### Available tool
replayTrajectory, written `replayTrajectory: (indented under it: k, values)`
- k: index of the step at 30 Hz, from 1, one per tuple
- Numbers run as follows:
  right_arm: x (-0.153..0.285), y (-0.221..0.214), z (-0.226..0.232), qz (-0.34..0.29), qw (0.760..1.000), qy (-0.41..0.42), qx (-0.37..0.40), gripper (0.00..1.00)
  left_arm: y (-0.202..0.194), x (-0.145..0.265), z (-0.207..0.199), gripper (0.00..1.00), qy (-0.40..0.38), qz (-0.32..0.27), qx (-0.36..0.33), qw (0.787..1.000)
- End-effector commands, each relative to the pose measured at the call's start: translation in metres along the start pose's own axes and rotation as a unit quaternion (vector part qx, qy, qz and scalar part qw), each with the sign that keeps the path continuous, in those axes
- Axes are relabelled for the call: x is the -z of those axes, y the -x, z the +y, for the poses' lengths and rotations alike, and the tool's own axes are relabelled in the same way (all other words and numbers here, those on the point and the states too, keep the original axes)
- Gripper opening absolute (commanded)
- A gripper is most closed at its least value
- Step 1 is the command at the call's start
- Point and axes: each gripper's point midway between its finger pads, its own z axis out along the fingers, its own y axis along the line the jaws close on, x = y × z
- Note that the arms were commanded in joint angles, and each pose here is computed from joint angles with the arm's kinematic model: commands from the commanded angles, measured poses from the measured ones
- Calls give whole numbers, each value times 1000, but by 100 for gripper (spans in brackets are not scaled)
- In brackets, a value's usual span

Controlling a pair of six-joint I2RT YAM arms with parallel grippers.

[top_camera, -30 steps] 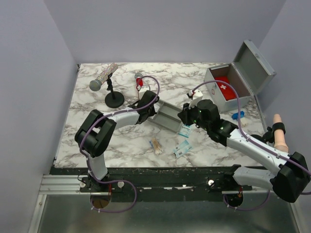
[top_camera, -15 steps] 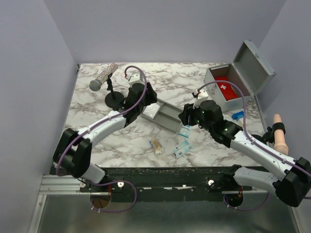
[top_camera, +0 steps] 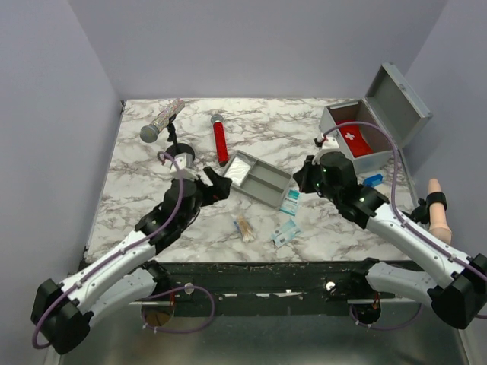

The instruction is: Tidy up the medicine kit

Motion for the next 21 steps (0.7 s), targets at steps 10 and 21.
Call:
replayTrajectory:
  k: [10,21]
  values:
    - [-10,-128,-29,202,978,-32,-41,52,-37,36,43,99,40,39,39,998]
    - [5,-191,-39,282,958,-47,-7,71,-62,26,43,99,31,78,49,995]
